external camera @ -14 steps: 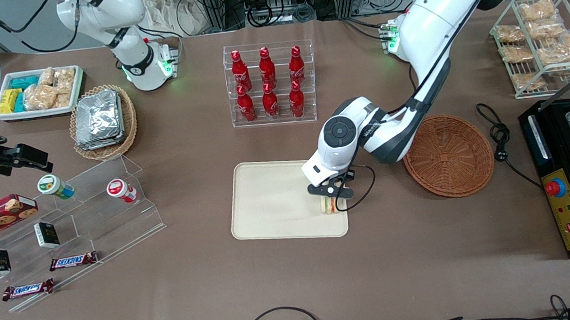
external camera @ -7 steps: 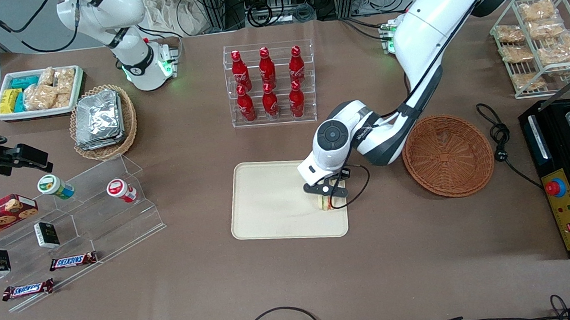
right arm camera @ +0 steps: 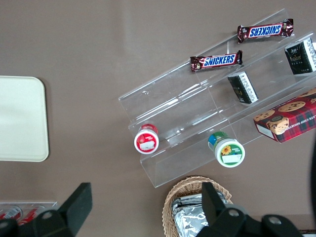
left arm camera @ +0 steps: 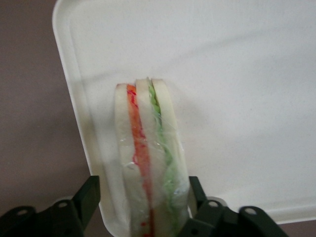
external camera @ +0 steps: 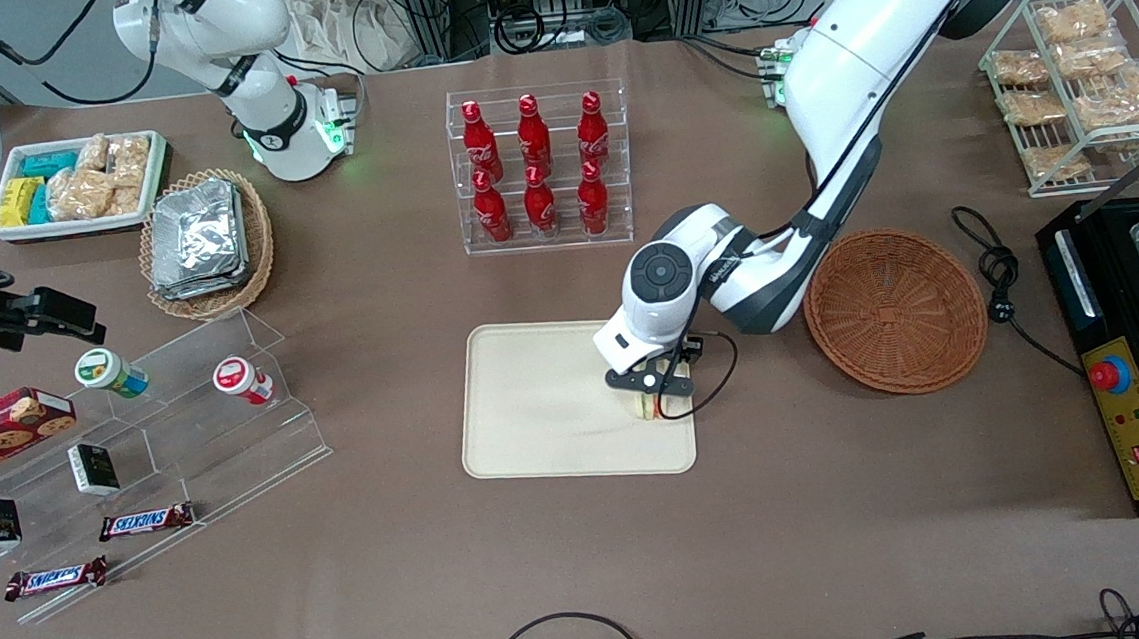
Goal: Place sandwich from basket to tray
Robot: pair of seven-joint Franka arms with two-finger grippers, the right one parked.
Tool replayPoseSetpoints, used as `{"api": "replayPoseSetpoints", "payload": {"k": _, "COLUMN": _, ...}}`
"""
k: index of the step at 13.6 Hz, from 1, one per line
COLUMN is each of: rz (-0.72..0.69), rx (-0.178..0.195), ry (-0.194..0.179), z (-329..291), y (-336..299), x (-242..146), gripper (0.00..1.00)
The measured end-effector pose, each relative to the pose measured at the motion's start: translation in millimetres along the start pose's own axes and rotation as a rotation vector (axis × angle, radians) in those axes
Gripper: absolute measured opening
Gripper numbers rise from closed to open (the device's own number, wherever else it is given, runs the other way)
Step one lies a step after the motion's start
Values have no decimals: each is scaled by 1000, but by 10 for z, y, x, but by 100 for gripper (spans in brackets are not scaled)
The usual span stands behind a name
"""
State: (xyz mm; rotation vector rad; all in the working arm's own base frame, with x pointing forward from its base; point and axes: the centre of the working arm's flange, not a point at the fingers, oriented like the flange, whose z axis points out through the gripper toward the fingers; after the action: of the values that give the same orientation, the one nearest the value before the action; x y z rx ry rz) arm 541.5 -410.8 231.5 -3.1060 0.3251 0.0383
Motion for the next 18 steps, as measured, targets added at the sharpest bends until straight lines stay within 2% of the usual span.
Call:
{"api": "replayPoseSetpoints", "payload": {"k": 1, "rz": -35, "rx": 6, "ry": 5, "z": -83, "y": -46, "x": 73, "gripper": 96}}
{"api": "replayPoseSetpoints", "payload": {"k": 2, "rz": -90, "rx": 20, "ry": 8, "z": -215, "y": -121, "x": 171, "gripper": 100}}
{"api": "replayPoseSetpoints", "payload": {"k": 4, "rz": -197, "rx": 63, "ry": 13, "z": -542, "y": -362, "x": 394, "gripper": 100}}
{"api": "replayPoseSetpoints", "payload": {"k": 7, "rz": -316, "rx": 109, "ry": 73, "z": -1034, "y": -959, "x": 679, "gripper": 100}}
{"api": "replayPoseSetpoints", "payload": {"k": 11, "rz": -476, "rx": 156, "ry": 107, "z": -1740, "y": -1977, "x": 746, "gripper": 100}}
{"api": "replayPoseSetpoints", "payload": {"k": 13, "rz": -499, "rx": 167, "ry": 83, "z": -2055, "y": -2536, "x": 673, "gripper": 100}}
{"api": "replayPoseSetpoints", "payload": {"k": 14, "rz": -478, "rx": 153, "ry": 67, "z": -2189, "y": -2719, "x": 623, "gripper": 100}}
{"api": "replayPoseSetpoints", "payload": {"k": 15, "rz": -458, "rx": 144, "ry": 51, "z": -2301, "y": -2854, "x": 569, "gripper": 100}}
{"api": "replayPoseSetpoints", "payload": {"k": 18, "rz": -429, "rx": 158, "ry": 21, "z": -2493, "y": -3053, "x": 443, "gripper": 100}}
